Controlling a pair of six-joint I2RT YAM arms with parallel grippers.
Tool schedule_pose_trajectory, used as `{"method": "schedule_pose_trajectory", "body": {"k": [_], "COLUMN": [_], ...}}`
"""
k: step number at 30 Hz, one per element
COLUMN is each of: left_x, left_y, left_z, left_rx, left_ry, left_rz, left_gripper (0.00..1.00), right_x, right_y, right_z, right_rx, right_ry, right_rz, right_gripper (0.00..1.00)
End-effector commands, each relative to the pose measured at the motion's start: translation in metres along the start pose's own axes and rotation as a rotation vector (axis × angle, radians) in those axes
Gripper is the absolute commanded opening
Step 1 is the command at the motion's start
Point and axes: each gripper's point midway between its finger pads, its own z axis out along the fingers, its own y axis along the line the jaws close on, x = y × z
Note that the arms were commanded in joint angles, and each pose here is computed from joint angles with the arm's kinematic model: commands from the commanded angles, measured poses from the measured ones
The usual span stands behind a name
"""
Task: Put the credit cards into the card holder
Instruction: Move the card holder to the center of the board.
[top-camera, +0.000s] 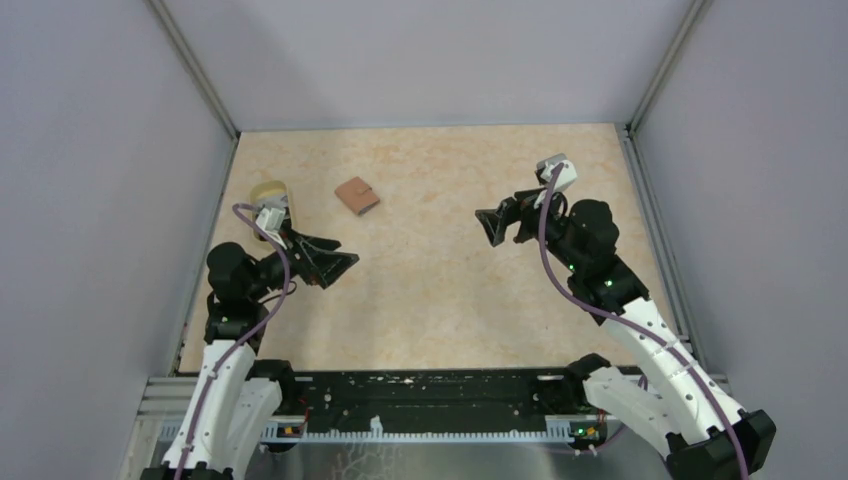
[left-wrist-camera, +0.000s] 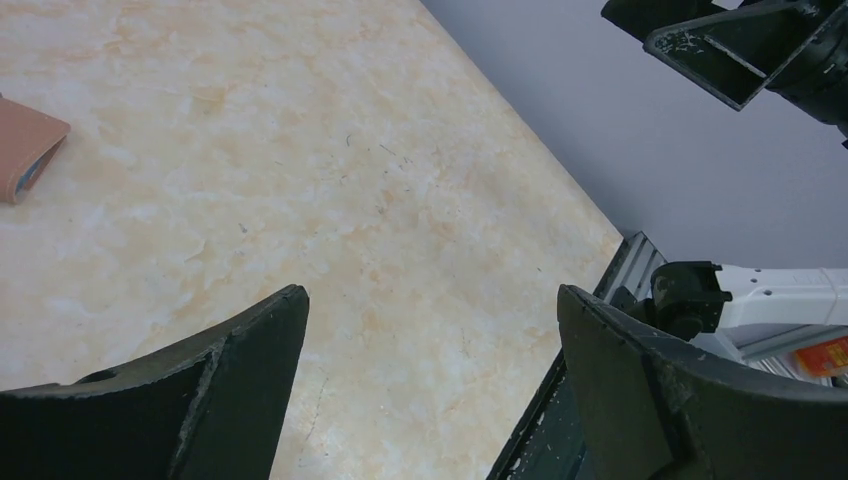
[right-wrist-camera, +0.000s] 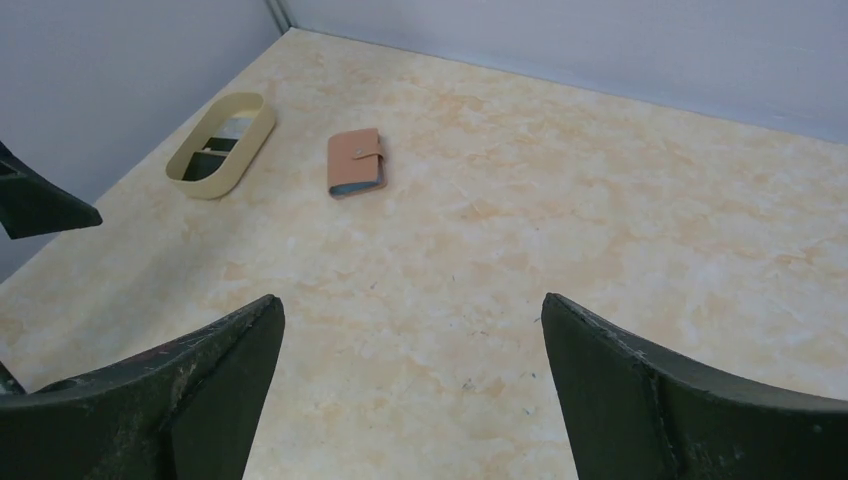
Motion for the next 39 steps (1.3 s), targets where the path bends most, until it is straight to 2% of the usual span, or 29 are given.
{"method": "schedule_pose_trajectory", "body": {"k": [1, 3, 6, 8, 11, 15, 20, 22, 24, 26, 31, 36, 39], "left_x": [-0.006, -0.005, 0.005, 0.015, 0.037, 0.051, 0.047, 0.054, 0.057, 0.046, 0.037, 0.047, 0.058], "left_y": [0.004, 0.015, 0.042, 0.068, 0.094, 0.111, 0.153, 0.179, 0.2, 0.218, 0.265, 0.291, 0.299], "left_z": [0.003, 0.007, 0.013, 0.018, 0.035, 0.065, 0.095, 0.112, 0.127, 0.138, 0.124, 0.113, 0.115], "left_rx": [-0.017, -0.052, -0.141, -0.231, -0.333, -0.399, -0.505, -0.586, -0.647, -0.715, -0.967, -1.092, -1.105], "left_ry": [-0.021, -0.039, -0.051, -0.041, 0.004, 0.017, -0.076, -0.062, -0.022, -0.026, -0.117, -0.076, -0.039], "left_rz": [0.002, -0.053, -0.153, -0.215, -0.258, -0.296, -0.438, -0.522, -0.545, -0.529, -0.507, -0.55, -0.572], "left_gripper": [0.99, 0.99, 0.96, 0.93, 0.91, 0.91, 0.86, 0.77, 0.68, 0.66, 0.67, 0.67, 0.67], "right_x": [-0.013, -0.007, 0.009, 0.029, 0.054, 0.072, 0.099, 0.106, 0.108, 0.106, 0.1, 0.101, 0.101], "right_y": [0.006, 0.009, 0.016, 0.014, 0.013, 0.017, 0.022, 0.023, 0.021, 0.02, 0.019, 0.018, 0.018], "right_z": [0.001, 0.004, 0.009, 0.014, 0.019, 0.025, 0.032, 0.034, 0.035, 0.034, 0.032, 0.032, 0.033], "right_rx": [-0.034, -0.058, -0.148, -0.187, -0.23, -0.287, -0.343, -0.355, -0.347, -0.34, -0.328, -0.322, -0.32], "right_ry": [-0.044, -0.034, -0.014, 0.037, 0.142, 0.238, 0.354, 0.38, 0.385, 0.378, 0.349, 0.359, 0.36], "right_rz": [0.011, -0.008, -0.13, -0.244, -0.301, -0.286, -0.223, -0.211, -0.213, -0.218, -0.228, -0.221, -0.22], "right_gripper": [0.99, 0.99, 0.99, 0.98, 0.98, 0.98, 0.98, 0.97, 0.96, 0.96, 0.95, 0.95, 0.95]}}
